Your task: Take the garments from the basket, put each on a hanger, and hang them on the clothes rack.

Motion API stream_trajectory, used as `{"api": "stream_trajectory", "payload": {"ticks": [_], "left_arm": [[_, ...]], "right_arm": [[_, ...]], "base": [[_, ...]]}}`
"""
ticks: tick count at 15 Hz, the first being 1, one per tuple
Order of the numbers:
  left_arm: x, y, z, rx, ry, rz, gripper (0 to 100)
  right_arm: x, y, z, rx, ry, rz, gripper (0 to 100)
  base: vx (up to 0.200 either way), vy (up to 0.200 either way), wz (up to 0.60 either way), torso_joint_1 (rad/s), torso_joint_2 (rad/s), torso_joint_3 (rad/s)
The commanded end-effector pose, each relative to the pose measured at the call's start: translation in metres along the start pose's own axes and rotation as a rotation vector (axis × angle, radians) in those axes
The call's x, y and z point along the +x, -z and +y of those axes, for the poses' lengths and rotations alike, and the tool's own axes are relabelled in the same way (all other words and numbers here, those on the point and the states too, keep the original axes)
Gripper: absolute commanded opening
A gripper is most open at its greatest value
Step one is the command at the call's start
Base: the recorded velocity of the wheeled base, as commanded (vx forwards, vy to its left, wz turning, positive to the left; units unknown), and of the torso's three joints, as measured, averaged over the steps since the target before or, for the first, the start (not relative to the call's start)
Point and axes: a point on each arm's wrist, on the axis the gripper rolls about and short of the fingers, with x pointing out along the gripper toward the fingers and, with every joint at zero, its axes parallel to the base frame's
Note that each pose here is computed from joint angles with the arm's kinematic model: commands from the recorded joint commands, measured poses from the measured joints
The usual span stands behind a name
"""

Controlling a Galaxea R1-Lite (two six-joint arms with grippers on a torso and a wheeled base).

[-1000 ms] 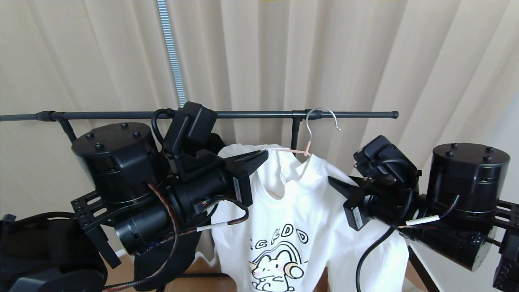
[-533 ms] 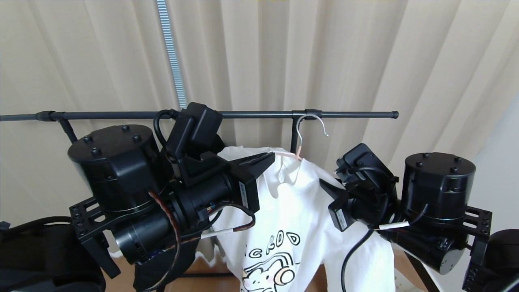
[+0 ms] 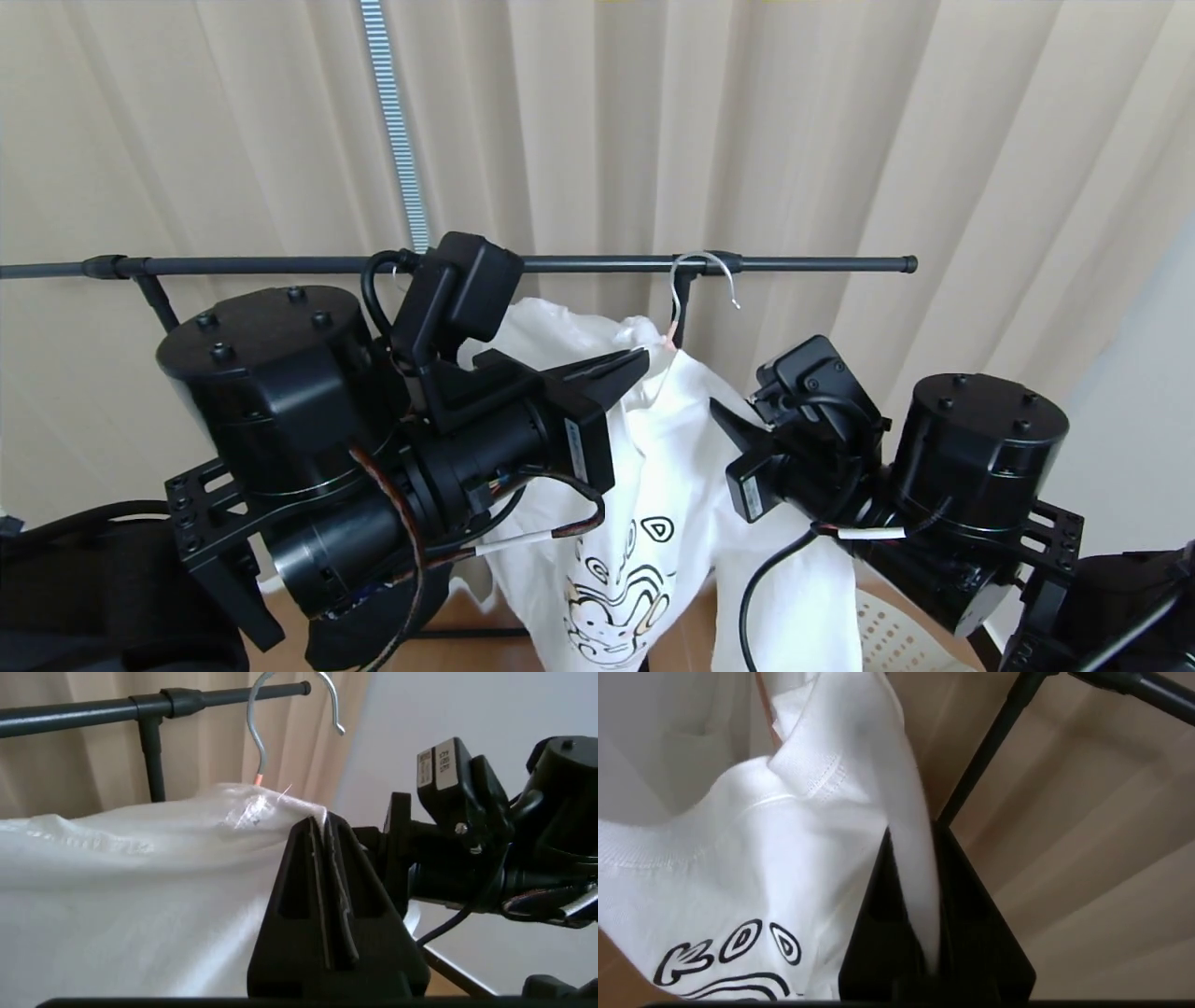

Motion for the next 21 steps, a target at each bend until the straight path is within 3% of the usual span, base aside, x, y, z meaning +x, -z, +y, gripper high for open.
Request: {"api": "stream_trajectory", "payload": {"ticks": [1, 5, 16, 17, 19, 21], "left_arm": [[0.002, 0.004, 0.002, -0.001, -0.011, 0.015, 0], [0.009, 0.012, 0.003, -0.002, -0.010, 0.035, 0], [0.017, 0.020, 0.002, 0.021, -0.001, 0.055, 0], [0.017, 0.020, 0.002, 0.021, -0.001, 0.056, 100], [0.017, 0.021, 0.001, 0.021, 0.001, 0.057, 100], [0.016, 0.017, 0.001, 0.022, 0.006, 0.010, 100]], "right_arm": [[-0.007, -0.006, -0.004, 0.007, -0.002, -0.026, 0], [-0.020, -0.016, -0.009, 0.017, -0.045, -0.075, 0], [-0.032, -0.022, -0.012, 0.025, -0.064, -0.107, 0], [-0.035, -0.024, -0.013, 0.026, -0.079, -0.118, 0], [-0.039, -0.025, -0.014, 0.025, -0.098, -0.130, 0], [-0.038, -0.025, -0.014, 0.024, -0.100, -0.128, 0]], "base": [[0.000, 0.000, 0.00, 0.000, 0.00, 0.000], [0.000, 0.000, 0.00, 0.000, 0.00, 0.000], [0.000, 0.000, 0.00, 0.000, 0.00, 0.000], [0.000, 0.000, 0.00, 0.000, 0.00, 0.000], [0.000, 0.000, 0.00, 0.000, 0.00, 0.000], [0.000, 0.000, 0.00, 0.000, 0.00, 0.000]]}}
